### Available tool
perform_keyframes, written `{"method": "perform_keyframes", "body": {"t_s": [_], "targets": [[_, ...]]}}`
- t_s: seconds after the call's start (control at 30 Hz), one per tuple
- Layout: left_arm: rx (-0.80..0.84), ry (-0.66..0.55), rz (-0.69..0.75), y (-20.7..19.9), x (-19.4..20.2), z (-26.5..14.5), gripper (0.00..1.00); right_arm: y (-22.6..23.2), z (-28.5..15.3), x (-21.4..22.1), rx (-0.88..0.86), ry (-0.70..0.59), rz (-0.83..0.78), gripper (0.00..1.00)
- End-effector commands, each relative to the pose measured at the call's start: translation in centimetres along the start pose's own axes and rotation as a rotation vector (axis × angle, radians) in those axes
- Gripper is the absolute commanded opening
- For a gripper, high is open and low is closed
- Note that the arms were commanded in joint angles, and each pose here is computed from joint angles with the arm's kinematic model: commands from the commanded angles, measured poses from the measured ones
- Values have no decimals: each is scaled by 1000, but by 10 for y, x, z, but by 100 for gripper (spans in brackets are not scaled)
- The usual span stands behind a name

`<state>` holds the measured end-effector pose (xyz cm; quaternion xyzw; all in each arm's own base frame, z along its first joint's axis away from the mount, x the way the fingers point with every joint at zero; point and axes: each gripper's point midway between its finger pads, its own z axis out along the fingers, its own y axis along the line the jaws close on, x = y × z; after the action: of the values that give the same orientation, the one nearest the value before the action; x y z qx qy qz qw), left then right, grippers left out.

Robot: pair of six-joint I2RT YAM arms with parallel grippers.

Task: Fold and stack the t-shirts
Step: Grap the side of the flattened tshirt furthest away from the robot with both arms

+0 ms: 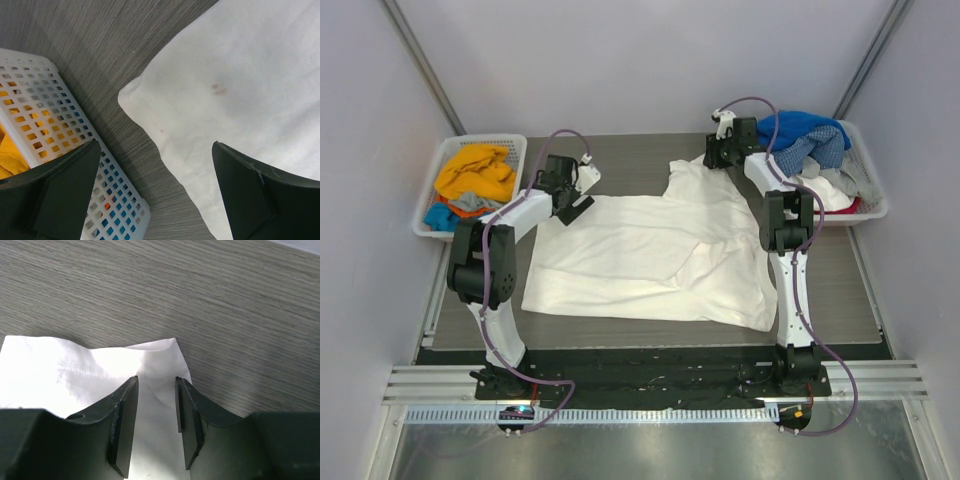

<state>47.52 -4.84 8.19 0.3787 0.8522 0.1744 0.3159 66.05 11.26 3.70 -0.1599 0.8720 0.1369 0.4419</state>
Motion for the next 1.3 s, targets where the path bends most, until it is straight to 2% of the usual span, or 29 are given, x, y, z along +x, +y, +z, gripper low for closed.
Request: {"method": "perform_keyframes", "body": {"t_s": [0.0, 0.1, 0.17, 0.2, 0.23, 0.27, 0.3, 0.53, 0.73, 0.8, 0.87, 0.97, 1.27], "targets": [[-61, -59, -6, 24, -19, -11, 100, -7, -3, -8, 47, -13, -56, 42], [-70, -55, -8, 27, -16, -7, 100, -9, -4, -6, 54, -5, -60, 35], [-72, -56, -20, 30, -16, -4, 100, -7, -4, -5, 52, -1, -60, 28], [-72, -55, -27, 32, -15, -2, 100, -7, -5, -5, 52, 2, -59, 23], [-75, -59, -39, 35, -16, -1, 100, -7, -6, -5, 53, 4, -57, 9], [-75, -60, -44, 36, -17, 0, 100, -8, -7, -6, 59, 3, -52, 2], [-78, -61, -55, 39, -16, 1, 100, -7, -8, -6, 59, 5, -50, 1], [-94, -89, -103, 55, -21, 0, 100, -5, -28, -18, 71, -3, -48, 1], [-80, -91, -130, 63, -24, 18, 100, 2, -48, -28, 64, -9, -66, 1], [-31, -56, -142, 56, -15, 31, 100, 4, -52, -25, 58, 1, -71, 1], [4, -85, -168, 61, -27, 35, 99, 7, -59, -22, 52, 10, -76, 1], [110, -56, -206, 50, -23, 47, 96, 10, -69, -21, 47, 14, -81, 1], [186, 16, -215, 40, -13, 73, 91, 3, -100, -26, 133, -3, -131, 1]]}}
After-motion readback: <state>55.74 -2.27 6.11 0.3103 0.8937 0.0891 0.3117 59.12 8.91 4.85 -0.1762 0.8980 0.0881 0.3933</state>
